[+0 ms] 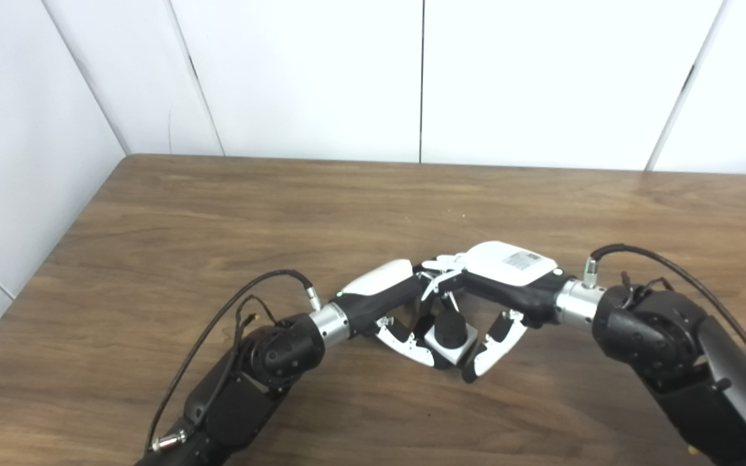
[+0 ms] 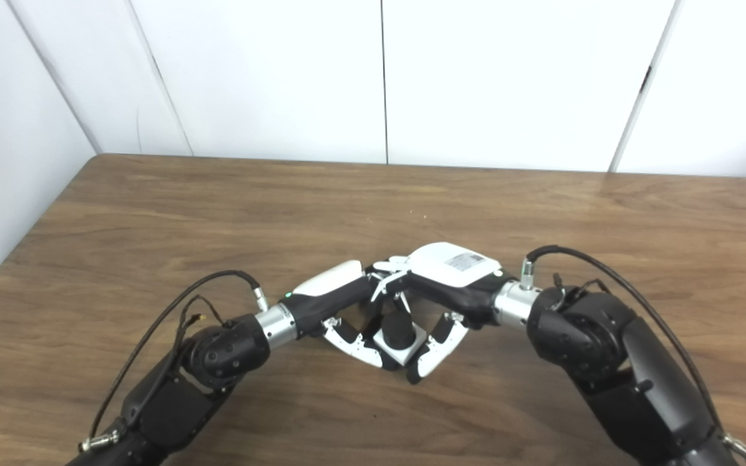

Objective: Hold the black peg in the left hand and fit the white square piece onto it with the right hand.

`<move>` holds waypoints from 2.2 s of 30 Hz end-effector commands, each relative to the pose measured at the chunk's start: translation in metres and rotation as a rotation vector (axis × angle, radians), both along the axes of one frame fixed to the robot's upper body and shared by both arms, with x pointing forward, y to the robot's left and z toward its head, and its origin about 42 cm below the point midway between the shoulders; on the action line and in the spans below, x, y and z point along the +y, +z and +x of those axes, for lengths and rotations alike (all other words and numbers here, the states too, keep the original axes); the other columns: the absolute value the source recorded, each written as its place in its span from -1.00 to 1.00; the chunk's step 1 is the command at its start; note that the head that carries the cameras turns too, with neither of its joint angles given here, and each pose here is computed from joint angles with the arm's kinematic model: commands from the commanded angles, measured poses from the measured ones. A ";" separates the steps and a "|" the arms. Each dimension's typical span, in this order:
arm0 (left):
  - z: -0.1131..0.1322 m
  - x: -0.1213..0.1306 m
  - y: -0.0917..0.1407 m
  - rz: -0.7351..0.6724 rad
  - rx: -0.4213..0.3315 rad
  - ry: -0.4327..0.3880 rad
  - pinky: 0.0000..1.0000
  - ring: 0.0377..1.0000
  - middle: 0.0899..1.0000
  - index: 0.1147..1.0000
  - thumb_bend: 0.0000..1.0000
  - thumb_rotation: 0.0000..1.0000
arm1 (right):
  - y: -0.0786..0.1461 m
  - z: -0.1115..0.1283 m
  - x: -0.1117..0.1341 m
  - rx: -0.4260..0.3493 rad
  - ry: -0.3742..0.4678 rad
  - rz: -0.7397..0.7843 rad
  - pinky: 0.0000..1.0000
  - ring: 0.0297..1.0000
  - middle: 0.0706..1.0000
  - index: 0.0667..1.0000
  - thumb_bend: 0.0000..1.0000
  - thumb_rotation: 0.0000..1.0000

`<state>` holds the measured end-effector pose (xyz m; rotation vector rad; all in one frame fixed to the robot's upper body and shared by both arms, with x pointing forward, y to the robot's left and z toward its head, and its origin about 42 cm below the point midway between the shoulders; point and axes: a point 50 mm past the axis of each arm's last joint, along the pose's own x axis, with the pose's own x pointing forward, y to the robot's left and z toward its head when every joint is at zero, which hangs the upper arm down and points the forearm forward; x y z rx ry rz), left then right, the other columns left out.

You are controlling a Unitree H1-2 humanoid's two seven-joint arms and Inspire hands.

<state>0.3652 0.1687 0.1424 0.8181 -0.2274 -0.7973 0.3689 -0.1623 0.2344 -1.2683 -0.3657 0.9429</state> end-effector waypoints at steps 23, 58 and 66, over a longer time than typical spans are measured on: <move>-0.006 0.022 -0.015 0.105 0.068 -0.004 1.00 1.00 0.96 -0.15 0.04 -0.85 | 0.003 -0.001 -0.076 0.004 -0.338 0.257 0.59 0.81 0.82 0.64 0.68 -0.57; -0.024 0.061 -0.017 -0.046 0.101 0.111 0.82 1.00 0.97 0.78 0.80 -0.54 | -0.067 -0.034 -0.063 0.029 -0.638 0.626 0.57 0.70 0.70 0.57 0.41 -0.65; -0.040 0.078 -0.009 -0.146 0.063 0.189 0.91 1.00 0.97 0.92 0.80 -0.49 | -0.069 -0.040 -0.064 0.002 -0.649 0.667 0.57 0.68 0.65 0.58 0.41 -0.69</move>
